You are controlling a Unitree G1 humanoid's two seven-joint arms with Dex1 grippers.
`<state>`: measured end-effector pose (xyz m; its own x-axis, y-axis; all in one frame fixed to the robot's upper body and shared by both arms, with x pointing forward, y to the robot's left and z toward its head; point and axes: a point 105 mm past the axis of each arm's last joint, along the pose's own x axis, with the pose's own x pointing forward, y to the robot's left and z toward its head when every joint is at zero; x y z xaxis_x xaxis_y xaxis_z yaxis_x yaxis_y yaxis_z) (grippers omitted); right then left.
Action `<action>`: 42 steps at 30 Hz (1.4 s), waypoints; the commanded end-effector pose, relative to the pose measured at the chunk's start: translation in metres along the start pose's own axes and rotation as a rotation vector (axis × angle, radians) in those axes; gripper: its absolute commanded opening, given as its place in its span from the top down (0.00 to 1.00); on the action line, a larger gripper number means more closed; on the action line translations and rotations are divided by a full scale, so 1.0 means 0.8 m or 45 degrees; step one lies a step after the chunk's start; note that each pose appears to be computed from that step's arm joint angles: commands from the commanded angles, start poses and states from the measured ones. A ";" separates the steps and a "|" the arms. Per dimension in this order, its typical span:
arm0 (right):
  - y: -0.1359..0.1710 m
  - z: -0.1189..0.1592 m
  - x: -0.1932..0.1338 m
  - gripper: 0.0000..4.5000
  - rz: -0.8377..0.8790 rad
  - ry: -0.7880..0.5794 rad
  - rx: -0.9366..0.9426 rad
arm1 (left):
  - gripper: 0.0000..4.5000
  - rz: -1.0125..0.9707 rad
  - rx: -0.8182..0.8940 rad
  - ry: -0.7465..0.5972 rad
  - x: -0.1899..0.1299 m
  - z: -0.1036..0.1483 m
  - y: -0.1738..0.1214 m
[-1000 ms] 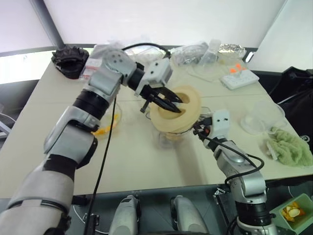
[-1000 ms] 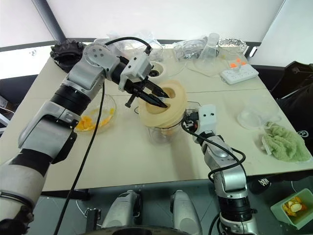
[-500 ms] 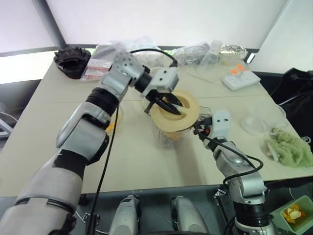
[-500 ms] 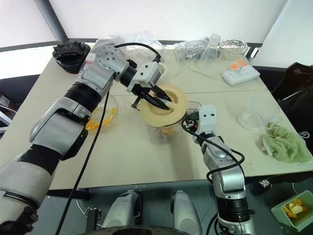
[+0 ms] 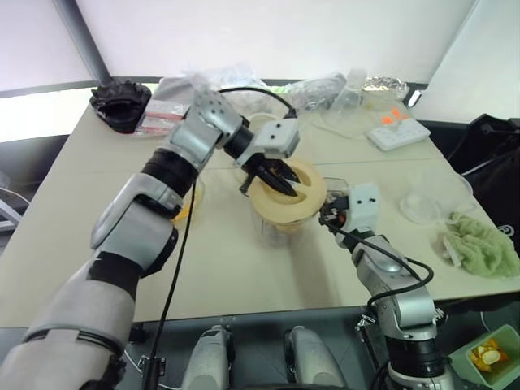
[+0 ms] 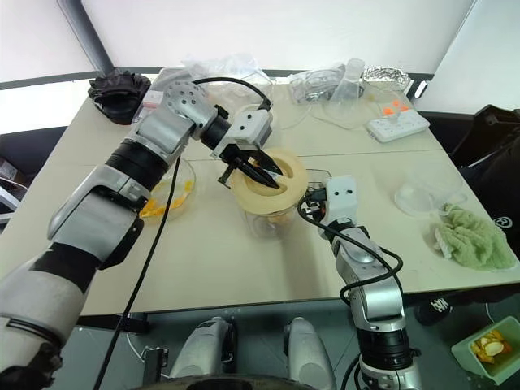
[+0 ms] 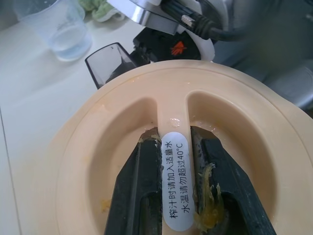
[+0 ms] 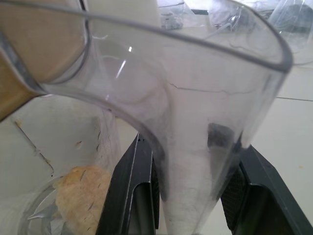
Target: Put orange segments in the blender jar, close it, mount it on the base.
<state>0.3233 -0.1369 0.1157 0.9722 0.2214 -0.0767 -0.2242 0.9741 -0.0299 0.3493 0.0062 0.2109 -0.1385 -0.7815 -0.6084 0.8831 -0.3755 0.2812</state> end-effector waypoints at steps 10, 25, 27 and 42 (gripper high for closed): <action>0.044 0.067 -0.004 0.78 0.198 -0.370 0.032 | 0.94 0.357 -0.450 0.347 0.012 -0.092 -0.009; 0.042 0.064 0.000 0.78 0.233 -0.362 -0.009 | 0.94 0.585 -0.797 0.462 -0.001 -0.115 -0.030; 0.043 0.063 0.000 0.78 0.237 -0.360 -0.010 | 0.94 0.587 -0.818 0.463 -0.001 -0.114 -0.032; 0.043 0.060 0.002 0.78 0.266 -0.337 -0.032 | 0.42 0.669 -0.631 0.321 -0.012 -0.087 -0.023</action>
<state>0.3295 -0.1292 0.1091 0.9569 0.2879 -0.0373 -0.2888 0.9571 -0.0227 0.3453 0.0213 0.2038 0.2924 -0.7878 -0.5421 0.9507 0.1785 0.2534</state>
